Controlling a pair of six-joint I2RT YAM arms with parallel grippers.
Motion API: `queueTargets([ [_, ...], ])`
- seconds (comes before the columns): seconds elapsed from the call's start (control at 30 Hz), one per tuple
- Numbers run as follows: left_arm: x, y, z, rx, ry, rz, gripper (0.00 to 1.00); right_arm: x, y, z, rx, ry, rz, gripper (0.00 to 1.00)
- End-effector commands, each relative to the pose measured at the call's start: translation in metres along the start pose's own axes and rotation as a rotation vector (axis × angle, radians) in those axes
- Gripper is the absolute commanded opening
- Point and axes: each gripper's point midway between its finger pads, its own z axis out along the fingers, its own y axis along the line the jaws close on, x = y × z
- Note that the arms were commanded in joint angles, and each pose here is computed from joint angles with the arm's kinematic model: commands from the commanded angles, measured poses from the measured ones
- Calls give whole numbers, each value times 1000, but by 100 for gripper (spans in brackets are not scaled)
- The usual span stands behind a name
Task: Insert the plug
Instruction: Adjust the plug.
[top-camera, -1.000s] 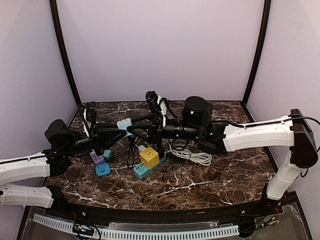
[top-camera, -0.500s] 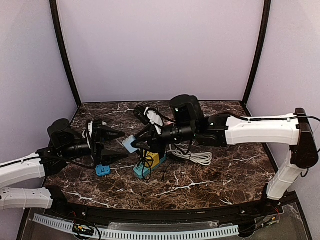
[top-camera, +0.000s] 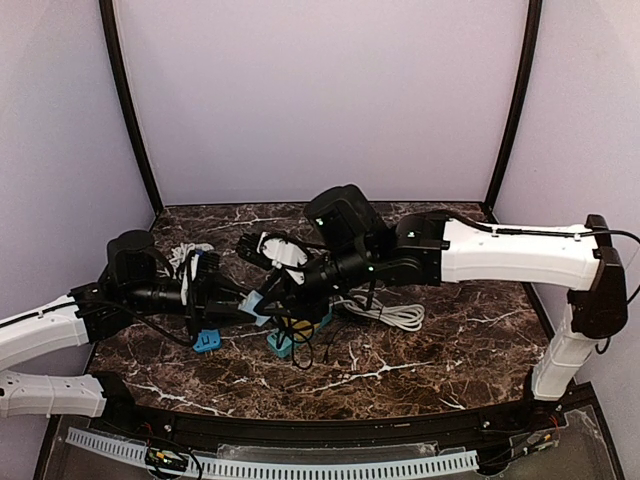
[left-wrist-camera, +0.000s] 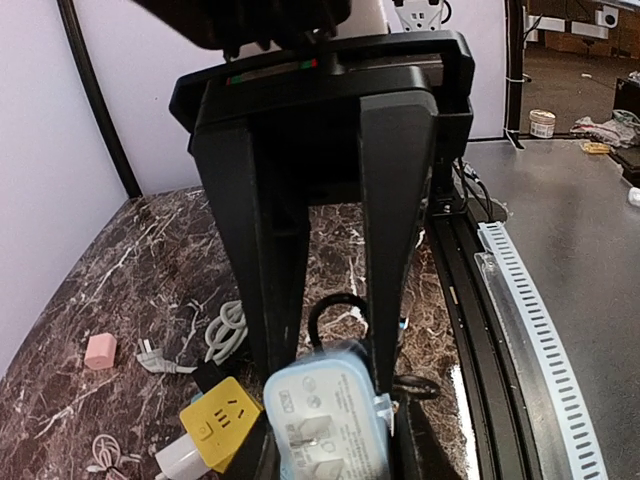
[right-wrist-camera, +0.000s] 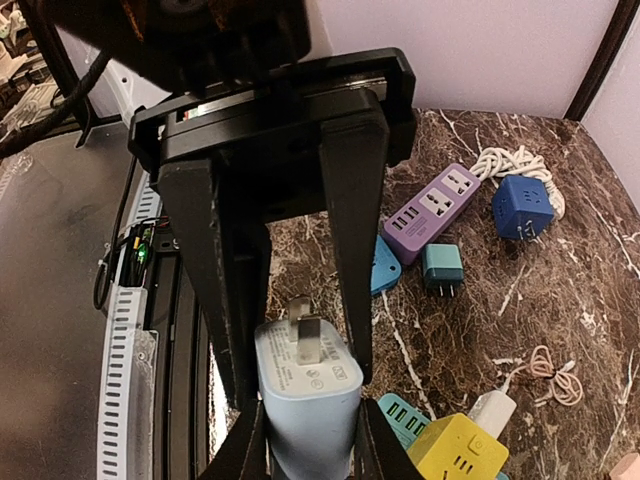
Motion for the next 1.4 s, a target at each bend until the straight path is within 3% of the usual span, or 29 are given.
queueTargets([
  [0.0,-5,-3,-2,25,1,4,20,-12,-2,-2,21,-14,-37,0],
  [0.03,-5,-3,-2,27,4,5,10,-12,-2,-2,21,-14,-38,0],
  [0.1,-3,-4,-2,30,9,6,2,-14,-2,-3,23,-19,-41,0],
  [0.37,-4,-5,-1,36,-4,19,1,-18,-5,-4,37,-33,-51,0],
  [0.4,-4,-3,-1,24,-5,14,1,-17,-6,-4,45,-36,-51,9],
  [0.47,-10,4,-1,-13,-30,-5,1,-21,-8,-10,71,-77,-58,43],
  [0.57,-36,22,-5,-102,-131,-47,1,-26,-11,-26,126,-217,-62,64],
  [0.7,-60,35,-9,-145,-253,-131,1,-52,-4,-67,139,-540,-54,81],
  [0.97,-91,36,-16,-119,-425,-206,1,-65,-9,-104,98,-835,53,84],
  [1.37,-100,36,-19,-117,-467,-243,1,-68,-18,-81,17,-862,147,78],
])
